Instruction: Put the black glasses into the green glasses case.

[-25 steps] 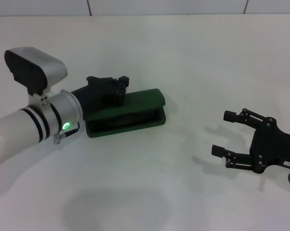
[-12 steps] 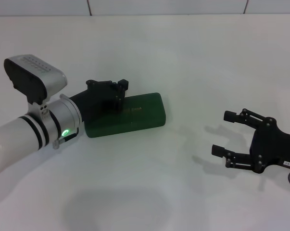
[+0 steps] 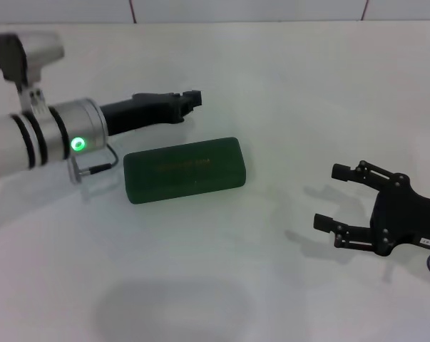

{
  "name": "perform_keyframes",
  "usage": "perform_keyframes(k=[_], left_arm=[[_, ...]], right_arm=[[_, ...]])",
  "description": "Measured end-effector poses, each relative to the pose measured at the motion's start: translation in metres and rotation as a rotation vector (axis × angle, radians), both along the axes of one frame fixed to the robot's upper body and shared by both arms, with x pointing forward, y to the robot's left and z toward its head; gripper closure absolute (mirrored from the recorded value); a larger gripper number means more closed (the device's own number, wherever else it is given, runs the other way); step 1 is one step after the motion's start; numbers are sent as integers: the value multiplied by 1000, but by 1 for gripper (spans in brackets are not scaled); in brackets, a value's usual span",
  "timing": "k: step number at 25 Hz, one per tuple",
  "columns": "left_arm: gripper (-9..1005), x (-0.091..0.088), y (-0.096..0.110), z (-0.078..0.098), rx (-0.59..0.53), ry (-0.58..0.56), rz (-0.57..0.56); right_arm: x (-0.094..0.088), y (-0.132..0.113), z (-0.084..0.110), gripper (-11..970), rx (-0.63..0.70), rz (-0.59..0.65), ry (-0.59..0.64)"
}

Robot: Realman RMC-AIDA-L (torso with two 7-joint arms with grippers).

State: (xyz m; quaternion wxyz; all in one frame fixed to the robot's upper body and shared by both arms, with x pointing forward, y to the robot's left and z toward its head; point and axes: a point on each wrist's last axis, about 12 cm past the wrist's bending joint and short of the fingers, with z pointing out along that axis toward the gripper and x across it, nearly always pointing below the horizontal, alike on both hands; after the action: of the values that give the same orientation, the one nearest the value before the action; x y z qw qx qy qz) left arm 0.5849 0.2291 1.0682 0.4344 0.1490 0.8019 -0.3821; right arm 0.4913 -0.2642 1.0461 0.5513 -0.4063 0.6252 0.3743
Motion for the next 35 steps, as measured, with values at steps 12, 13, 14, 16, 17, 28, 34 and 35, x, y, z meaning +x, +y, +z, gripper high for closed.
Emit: perform_keyframes(k=[12, 13, 14, 16, 17, 28, 34, 35], left_arm=[[753, 1, 23, 18, 75, -109, -93], [711, -4, 26, 19, 80, -136, -119], [678, -11, 31, 20, 90, -174, -155], [614, -27, 39, 22, 111, -241, -228], [581, -36, 45, 22, 119, -273, -256], [152, -113, 88, -3, 186, -255, -318], [122, -136, 97, -23, 185, -174, -250], [122, -139, 99, -25, 187, -167, -240]], right_arm=[[3, -2, 4, 85, 23, -15, 6], [4, -3, 5, 85, 25, -16, 3], [4, -3, 6, 85, 26, -16, -1], [4, -4, 7, 85, 24, -14, -7], [4, -5, 8, 85, 23, -7, -11], [-5, -5, -3, 85, -72, 63, 21], [-5, -1, -13, 85, -107, 43, 54], [-5, -1, -13, 85, -107, 42, 57]])
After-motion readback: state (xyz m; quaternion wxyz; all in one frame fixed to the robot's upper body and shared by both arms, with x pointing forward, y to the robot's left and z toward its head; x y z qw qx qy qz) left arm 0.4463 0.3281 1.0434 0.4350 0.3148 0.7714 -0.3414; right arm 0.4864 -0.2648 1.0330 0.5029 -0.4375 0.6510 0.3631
